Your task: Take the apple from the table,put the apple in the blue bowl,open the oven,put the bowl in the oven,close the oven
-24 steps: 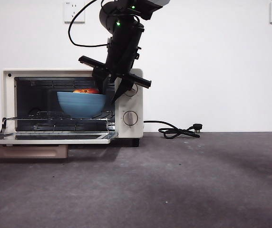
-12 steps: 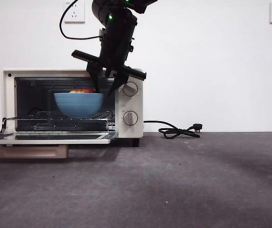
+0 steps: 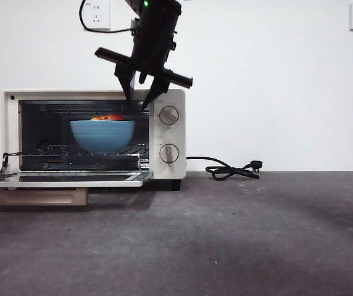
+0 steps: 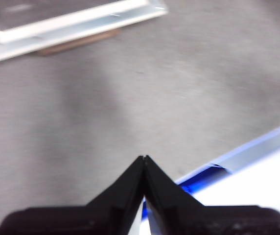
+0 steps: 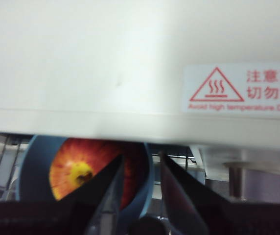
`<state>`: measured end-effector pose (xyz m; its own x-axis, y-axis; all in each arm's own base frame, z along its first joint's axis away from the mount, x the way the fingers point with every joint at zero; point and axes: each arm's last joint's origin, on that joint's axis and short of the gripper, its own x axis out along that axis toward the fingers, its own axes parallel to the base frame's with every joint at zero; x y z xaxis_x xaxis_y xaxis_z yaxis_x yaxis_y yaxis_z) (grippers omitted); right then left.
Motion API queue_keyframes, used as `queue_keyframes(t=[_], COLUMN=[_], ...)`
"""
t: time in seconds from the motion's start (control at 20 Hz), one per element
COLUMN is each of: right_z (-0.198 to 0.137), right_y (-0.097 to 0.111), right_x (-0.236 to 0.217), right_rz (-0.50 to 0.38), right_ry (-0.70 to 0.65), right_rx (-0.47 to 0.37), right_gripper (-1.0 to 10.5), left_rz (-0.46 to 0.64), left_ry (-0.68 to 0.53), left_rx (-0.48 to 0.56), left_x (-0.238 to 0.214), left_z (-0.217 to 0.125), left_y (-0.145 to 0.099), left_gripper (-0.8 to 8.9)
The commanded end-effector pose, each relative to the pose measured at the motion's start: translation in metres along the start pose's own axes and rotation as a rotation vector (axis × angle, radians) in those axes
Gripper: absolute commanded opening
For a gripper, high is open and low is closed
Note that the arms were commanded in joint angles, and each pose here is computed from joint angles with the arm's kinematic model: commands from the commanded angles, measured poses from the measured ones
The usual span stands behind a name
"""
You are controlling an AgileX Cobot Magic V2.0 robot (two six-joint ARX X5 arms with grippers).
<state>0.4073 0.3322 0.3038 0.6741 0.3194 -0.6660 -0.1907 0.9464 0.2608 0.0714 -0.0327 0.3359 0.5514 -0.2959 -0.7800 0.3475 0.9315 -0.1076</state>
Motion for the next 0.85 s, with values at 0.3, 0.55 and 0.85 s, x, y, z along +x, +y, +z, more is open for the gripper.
queue_keyframes(t=[0.3, 0.55, 0.85], right_z=[0.008, 0.010, 0.014], right_y=[0.027, 0.038, 0.025], right_x=[-0.065, -0.110, -0.162], right_rz=[0.016, 0.004, -0.100], right_ry=[-0.085, -0.139, -0.125], right_rx=[-0.197, -0.322, -0.401], right_gripper=[1.2, 1.2, 1.2], left_rz=[0.097, 0.105, 0.137], left_ry=[-0.022, -0.052, -0.057], left_rx=[0.034, 0.059, 0.070], left_x=[0.002, 0.004, 0.012], left_z=[0.001, 0.007, 0.018], left_y=[0.003, 0.003, 0.007], left_gripper=[-0.08, -0.09, -0.09])
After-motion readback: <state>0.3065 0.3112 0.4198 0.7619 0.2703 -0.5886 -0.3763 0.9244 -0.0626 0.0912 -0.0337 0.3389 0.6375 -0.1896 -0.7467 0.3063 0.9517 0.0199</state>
